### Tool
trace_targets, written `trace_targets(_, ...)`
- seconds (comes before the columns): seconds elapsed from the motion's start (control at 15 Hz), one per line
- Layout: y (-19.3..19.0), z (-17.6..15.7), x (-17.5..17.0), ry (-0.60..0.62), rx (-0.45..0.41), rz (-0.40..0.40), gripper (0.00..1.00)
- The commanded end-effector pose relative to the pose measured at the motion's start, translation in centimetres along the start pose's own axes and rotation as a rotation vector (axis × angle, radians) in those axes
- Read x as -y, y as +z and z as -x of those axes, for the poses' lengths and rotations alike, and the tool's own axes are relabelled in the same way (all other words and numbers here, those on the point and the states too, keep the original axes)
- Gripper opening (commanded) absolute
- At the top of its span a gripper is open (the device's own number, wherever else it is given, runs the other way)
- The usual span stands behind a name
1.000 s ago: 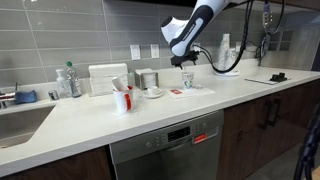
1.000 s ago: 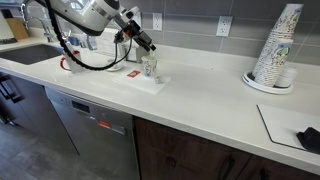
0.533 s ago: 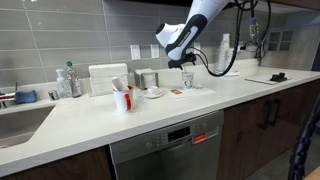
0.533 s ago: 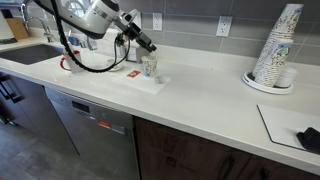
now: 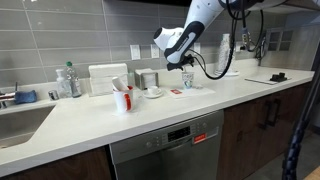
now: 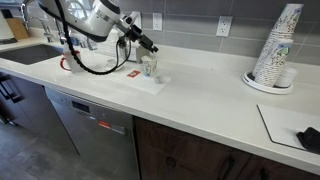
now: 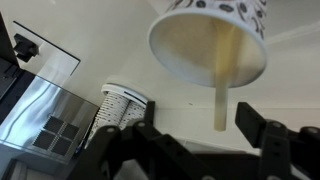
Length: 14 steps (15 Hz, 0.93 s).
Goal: Remove the spoon from the paper cup and put it on the table
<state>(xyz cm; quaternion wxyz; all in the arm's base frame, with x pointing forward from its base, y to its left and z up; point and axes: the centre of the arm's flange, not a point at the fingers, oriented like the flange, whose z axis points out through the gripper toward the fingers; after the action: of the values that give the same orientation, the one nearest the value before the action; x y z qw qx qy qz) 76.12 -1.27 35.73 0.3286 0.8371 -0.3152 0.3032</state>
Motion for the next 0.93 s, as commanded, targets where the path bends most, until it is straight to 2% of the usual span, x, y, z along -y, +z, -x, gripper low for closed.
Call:
trace_targets(0.0, 0.7, 0.1, 1.2, 0.011, -0.029, 0.028, 0.73)
trace_targets(0.07, 0.7, 0.2, 1.3, 0.011, -0.032, 0.028, 0.69)
trace_targets(0.13, 0.8, 0.2, 1.4, 0.011, -0.033, 0.028, 0.58)
trace_targets(0.27, 0.8, 0.2, 1.5, 0.012, -0.034, 0.028, 0.54)
trace_targets(0.33, 0.7, 0.1, 1.5, 0.013, -0.037, 0.029, 0.43)
trace_targets(0.47, 0.5, 0.1, 1.4, 0.012, -0.038, 0.032, 0.38)
trace_targets(0.53, 0.3, 0.0, 1.3, 0.009, -0.037, 0.034, 0.24)
trace_targets(0.67, -0.2, 0.0, 1.1, 0.001, -0.040, 0.050, 0.07)
trace_targets(0.73, -0.4, 0.0, 1.0, -0.003, -0.040, 0.061, 0.06)
trace_targets(0.8, -0.7, 0.1, 0.9, -0.009, -0.043, 0.079, 0.15)
trace_targets(0.87, -0.9, 0.1, 0.9, -0.015, -0.043, 0.091, 0.15)
